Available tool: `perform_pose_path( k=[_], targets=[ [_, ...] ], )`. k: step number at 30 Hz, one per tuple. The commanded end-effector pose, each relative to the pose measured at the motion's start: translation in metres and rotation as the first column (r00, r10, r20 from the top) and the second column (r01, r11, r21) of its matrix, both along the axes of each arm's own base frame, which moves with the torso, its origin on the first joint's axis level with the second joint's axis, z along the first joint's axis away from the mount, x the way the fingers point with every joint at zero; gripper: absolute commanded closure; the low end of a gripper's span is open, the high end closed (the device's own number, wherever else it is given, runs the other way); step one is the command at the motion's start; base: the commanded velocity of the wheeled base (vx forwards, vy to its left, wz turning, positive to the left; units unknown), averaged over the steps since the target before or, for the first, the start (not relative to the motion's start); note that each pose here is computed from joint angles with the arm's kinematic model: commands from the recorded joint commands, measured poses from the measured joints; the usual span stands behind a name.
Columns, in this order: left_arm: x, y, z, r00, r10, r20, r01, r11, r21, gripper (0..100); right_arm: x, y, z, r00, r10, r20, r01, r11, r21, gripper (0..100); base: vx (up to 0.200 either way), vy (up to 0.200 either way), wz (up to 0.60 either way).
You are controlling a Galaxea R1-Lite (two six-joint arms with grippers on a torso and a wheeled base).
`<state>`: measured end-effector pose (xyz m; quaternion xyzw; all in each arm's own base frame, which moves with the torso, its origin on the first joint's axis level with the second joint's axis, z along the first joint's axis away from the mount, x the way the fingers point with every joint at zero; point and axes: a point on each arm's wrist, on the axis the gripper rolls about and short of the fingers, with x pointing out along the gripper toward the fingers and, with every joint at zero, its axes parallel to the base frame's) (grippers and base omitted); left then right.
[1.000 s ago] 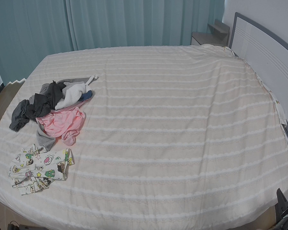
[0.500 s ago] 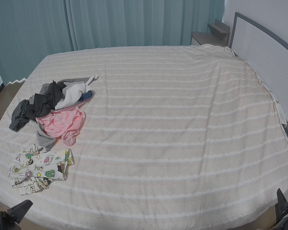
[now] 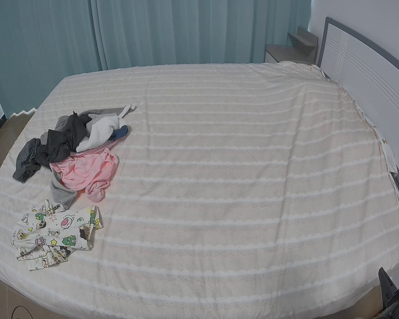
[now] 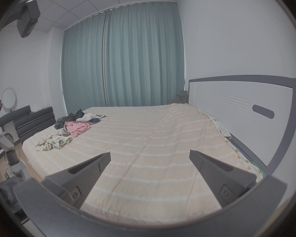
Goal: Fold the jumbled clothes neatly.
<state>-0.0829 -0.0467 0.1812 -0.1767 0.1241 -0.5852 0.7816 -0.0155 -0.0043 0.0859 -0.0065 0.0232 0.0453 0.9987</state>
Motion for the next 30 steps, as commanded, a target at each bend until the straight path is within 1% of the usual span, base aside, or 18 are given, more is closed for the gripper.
perform_pose_path(
  k=[1,8,10,11,14,17,18,19,21,22,23,24,25,26,27,28,29,30],
  targets=[
    [-0.008,0.017,0.03,0.973,-0.21,-0.094,0.21,0.978,-0.015,0,0.001,0.0,-0.005,1.0,0.014,-0.019,-0.014,1.0,-0.001,0,0.0,0.0,0.0],
    [0.007,0.018,-0.001,0.966,-0.202,-0.161,0.199,0.979,-0.035,0,0.001,0.0,-0.005,1.0,0.011,-0.021,-0.011,1.0,0.025,0,0.0,0.0,0.0],
    [0.015,0.018,-0.014,0.97,-0.202,-0.136,0.2,0.979,-0.027,0,0.001,0.0,-0.005,1.0,0.008,-0.022,-0.007,0.999,0.032,0,0.0,0.0,0.0],
    [0.033,0.02,-0.049,0.978,-0.201,-0.047,0.201,0.98,-0.001,0,0.001,0.0,-0.004,1.0,0.003,-0.019,-0.002,0.999,0.037,0,0.0,0.0,0.0],
    [0.037,0.02,-0.055,0.983,-0.184,0.001,0.184,0.983,0.005,0,0.001,0.0,-0.004,1.0,0.003,-0.018,-0.002,0.999,0.042,0,0.0,0.0,0.0],
    [0.045,0.021,-0.064,0.991,0.006,0.136,-0.002,1.0,-0.026,0,0.001,0.0,-0.004,1.0,-0.012,-0.022,0.014,0.998,0.065,0,0.0,0.0,0.0],
    [0.046,0.021,-0.064,0.99,0.015,0.143,-0.012,1.0,-0.025,0,0.001,0.0,-0.004,1.0,-0.012,-0.022,0.014,0.998,0.065,0,0.0,0.0,0.0],
    [0.052,0.023,-0.073,0.965,0.163,0.207,-0.163,0.986,-0.017,0,0.001,0.0,-0.004,1.0,-0.02,-0.022,0.021,0.997,0.068,0,0.0,0.0,0.0],
    [0.057,0.025,-0.081,0.886,0.352,0.301,-0.375,0.927,0.02,0,0.001,0.0,-0.004,0.999,-0.022,-0.023,0.024,0.996,0.083,0,0.0,0.0,0.0],
    [0.061,0.028,-0.087,0.805,0.495,0.326,-0.54,0.84,0.057,0,0.001,0.0,-0.004,0.999,-0.021,-0.025,0.023,0.995,0.095,0,0.0,0.0,0.0],
    [0.063,0.03,-0.09,0.757,0.561,0.334,-0.614,0.786,0.073,0,0.001,0.0,-0.004,0.999,-0.023,-0.025,0.025,0.995,0.098,0,0.0,0.0,0.0],
    [0.065,0.033,-0.093,0.656,0.674,0.34,-0.737,0.669,0.096,0,0.001,0.0,-0.004,0.999,-0.024,-0.025,0.027,0.995,0.098,0,0.0,0.0,0.0],
    [0.066,0.037,-0.095,0.511,0.796,0.325,-0.856,0.503,0.115,0,0.001,0.0,-0.004,0.999,-0.029,-0.025,0.031,0.995,0.098,0,0.0,0.0,0.0],
    [0.067,0.04,-0.097,0.432,0.846,0.314,-0.902,0.413,0.127,0,0.001,0.0,-0.004,0.999,-0.032,-0.023,0.034,0.995,0.096,0,0.0,0.0,0.0],
    [0.067,0.043,-0.098,0.3,0.907,0.295,-0.953,0.273,0.132,0,0.001,-0.001,-0.004,0.999,-0.039,-0.024,0.041,0.995,0.092,0,0.0,0.0,0.0],
    [0.067,0.043,-0.098,0.3,0.907,0.295,-0.953,0.273,0.132,0,0.001,-0.001,-0.004,0.999,-0.039,-0.024,0.041,0.995,0.092,0,0.0,0.0,0.0],
    [0.067,0.047,-0.098,0.156,0.949,0.273,-0.985,0.128,0.119,0,0.001,-0.001,-0.004,0.999,-0.044,-0.024,0.046,0.995,0.089,0,0.0,0.0,0.0],
    [0.067,0.047,-0.098,0.156,0.949,0.273,-0.985,0.128,0.119,0,0.001,-0.001,-0.004,0.999,-0.044,-0.024,0.046,0.995,0.089,0,0.0,0.0,0.0]
  ],
)
